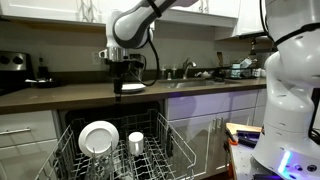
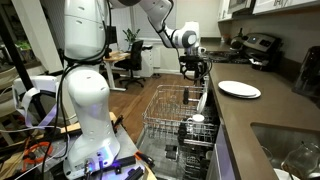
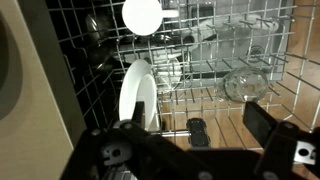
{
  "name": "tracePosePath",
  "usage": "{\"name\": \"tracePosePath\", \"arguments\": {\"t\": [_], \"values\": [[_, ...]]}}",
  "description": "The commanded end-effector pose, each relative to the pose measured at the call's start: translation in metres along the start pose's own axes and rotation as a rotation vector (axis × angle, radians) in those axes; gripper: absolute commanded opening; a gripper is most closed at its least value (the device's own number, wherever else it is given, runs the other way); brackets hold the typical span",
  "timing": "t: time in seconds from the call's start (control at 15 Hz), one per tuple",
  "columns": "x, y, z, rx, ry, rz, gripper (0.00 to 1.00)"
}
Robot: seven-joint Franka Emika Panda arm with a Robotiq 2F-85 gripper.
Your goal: Remove the plate from the plate dryer and put it on top of the two white plates
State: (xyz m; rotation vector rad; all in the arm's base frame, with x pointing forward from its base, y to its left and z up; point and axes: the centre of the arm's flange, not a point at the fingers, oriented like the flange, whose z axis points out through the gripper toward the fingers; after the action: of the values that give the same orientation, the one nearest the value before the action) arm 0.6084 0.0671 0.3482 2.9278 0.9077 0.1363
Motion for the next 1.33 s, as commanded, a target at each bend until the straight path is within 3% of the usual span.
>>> {"name": "tracePosePath", "arguments": {"t": [0.0,0.33,0.8,1.27], "values": [[0.016,0.030,0.021,-0.042,-0.033,-0.037,1.00],[0.041,0.043,0.050,0.001,-0.009,-0.030,1.00],[0.076,0.033,0.078,0.022,0.004,-0.055,1.00],[0.090,0.025,0.101,0.042,-0.051,-0.038,1.00]]}}
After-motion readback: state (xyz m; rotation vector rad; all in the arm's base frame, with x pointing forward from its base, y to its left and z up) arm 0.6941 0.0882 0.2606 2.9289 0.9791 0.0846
